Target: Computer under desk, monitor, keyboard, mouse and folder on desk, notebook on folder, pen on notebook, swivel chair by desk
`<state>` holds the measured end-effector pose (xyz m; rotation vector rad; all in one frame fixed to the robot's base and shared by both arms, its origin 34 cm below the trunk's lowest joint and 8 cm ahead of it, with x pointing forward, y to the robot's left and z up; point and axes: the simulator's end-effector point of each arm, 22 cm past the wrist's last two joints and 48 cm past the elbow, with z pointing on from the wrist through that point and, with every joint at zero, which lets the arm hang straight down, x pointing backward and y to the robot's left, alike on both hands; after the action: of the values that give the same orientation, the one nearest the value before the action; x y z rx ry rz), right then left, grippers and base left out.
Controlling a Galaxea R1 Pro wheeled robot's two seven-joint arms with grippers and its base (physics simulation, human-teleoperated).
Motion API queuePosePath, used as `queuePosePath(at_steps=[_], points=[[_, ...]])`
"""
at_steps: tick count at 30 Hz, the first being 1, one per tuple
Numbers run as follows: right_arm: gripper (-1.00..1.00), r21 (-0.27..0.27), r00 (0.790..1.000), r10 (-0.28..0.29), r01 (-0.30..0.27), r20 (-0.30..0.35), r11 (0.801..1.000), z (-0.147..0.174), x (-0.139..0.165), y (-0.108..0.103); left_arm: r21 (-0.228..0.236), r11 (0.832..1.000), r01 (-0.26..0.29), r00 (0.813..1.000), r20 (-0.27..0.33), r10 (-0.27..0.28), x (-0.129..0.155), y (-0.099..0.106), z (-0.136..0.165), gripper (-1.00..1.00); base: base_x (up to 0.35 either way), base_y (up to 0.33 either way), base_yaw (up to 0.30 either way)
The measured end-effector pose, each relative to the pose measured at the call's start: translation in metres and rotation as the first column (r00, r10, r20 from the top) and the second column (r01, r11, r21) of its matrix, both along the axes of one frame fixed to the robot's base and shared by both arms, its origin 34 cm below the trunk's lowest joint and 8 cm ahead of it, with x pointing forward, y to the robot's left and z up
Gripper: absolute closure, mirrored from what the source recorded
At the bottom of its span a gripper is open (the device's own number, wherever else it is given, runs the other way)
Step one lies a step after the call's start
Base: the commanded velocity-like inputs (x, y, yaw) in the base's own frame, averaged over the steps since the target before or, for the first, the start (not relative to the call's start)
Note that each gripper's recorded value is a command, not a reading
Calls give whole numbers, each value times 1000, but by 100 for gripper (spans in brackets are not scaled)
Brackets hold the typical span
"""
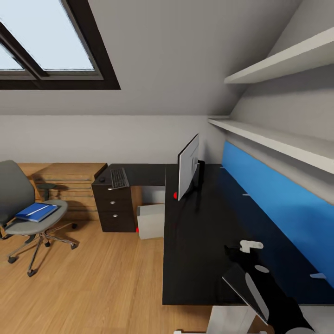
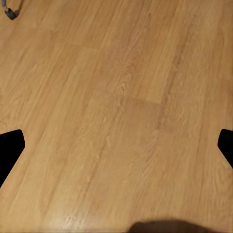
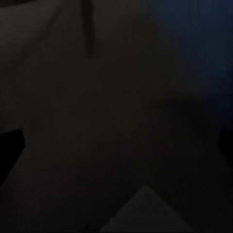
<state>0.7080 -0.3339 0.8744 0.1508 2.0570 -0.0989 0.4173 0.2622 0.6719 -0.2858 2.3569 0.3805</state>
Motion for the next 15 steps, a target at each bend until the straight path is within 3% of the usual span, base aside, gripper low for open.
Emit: queuePosePath(at_steps=[4, 10, 12, 15], points=[[-100, 13, 1000, 26, -25, -17, 1000, 13, -22, 13, 1, 1000, 1, 1000, 0, -1, 0, 0, 0, -100, 0, 0, 0], [-100, 56, 999, 36, -34, -26, 998, 20, -31, 23, 1, 1000, 0, 1000, 1, 0, 0, 1, 0, -100, 0, 0, 0], [-100, 116, 998, 37, -32, -42, 993, 18, -35, 30, 0, 1000, -5, 1000, 15, 5, 2, 2, 2, -100, -183, 0, 0], [-100, 133, 998, 37, -30, -45, 991, 18, -36, 32, 0, 1000, -6, 1000, 19, 6, 3, 2, 2, -100, -259, 0, 0]])
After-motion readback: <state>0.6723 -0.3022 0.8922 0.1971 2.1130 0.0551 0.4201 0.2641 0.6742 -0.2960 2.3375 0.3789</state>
